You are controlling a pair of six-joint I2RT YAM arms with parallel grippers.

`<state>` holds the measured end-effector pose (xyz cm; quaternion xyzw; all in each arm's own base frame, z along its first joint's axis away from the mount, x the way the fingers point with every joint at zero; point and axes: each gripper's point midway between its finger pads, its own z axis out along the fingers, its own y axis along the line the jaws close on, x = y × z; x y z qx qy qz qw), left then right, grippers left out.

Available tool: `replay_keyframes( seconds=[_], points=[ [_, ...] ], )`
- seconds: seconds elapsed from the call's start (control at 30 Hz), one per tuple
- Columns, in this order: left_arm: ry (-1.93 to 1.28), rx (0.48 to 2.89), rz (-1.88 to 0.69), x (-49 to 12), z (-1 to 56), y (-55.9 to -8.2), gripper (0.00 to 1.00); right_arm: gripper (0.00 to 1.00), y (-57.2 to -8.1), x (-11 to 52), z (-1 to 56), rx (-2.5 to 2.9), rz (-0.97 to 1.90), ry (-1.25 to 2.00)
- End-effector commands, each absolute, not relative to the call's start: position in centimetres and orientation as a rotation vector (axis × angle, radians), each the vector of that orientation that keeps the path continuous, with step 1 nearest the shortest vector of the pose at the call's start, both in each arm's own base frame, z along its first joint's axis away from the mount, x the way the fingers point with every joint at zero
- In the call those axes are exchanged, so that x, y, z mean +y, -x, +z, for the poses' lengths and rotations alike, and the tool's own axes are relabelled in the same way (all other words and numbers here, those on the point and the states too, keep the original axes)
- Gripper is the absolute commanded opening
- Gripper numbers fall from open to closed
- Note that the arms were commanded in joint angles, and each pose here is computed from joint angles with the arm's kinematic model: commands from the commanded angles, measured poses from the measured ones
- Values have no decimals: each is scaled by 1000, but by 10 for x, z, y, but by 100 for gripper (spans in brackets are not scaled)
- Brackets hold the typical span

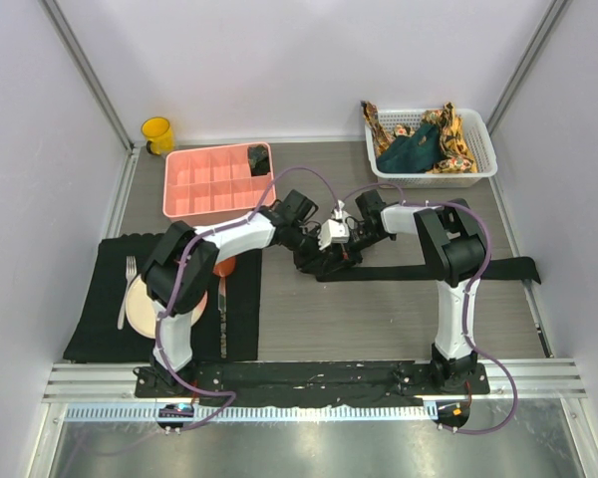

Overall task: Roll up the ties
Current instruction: Roll the tie at the center of the board.

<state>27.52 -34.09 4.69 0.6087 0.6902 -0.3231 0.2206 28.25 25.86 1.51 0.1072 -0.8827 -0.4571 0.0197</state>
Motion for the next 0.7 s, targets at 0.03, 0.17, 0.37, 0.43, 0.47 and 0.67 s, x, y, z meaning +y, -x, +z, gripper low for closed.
replay_keyframes(
  seconds=[0.03, 0.17, 0.37, 0.43, 0.47, 0.67],
  points=[
    [-1701, 1932, -843, -360, 37, -276, 37, 1, -285, 236, -27, -2872, -1170, -353],
    [-1772, 1975, -738, -351, 18, -272, 37, 1, -286, 238, -22, -2870, -1197, -353],
    [-1894, 2030, -611, -324, -1, -267, 34, 2, -292, 242, 6, -2870, -1282, -370],
    [-1933, 2031, -600, -318, -4, -263, 33, 5, -293, 242, 17, -2860, -1311, -363],
    [-1943, 2032, -599, -317, -5, -261, 33, 10, -294, 241, 25, -2860, -1330, -363],
    [-1939, 2017, -631, -322, -4, -261, 34, 29, -287, 245, 52, -2776, -1454, -275]
  ],
)
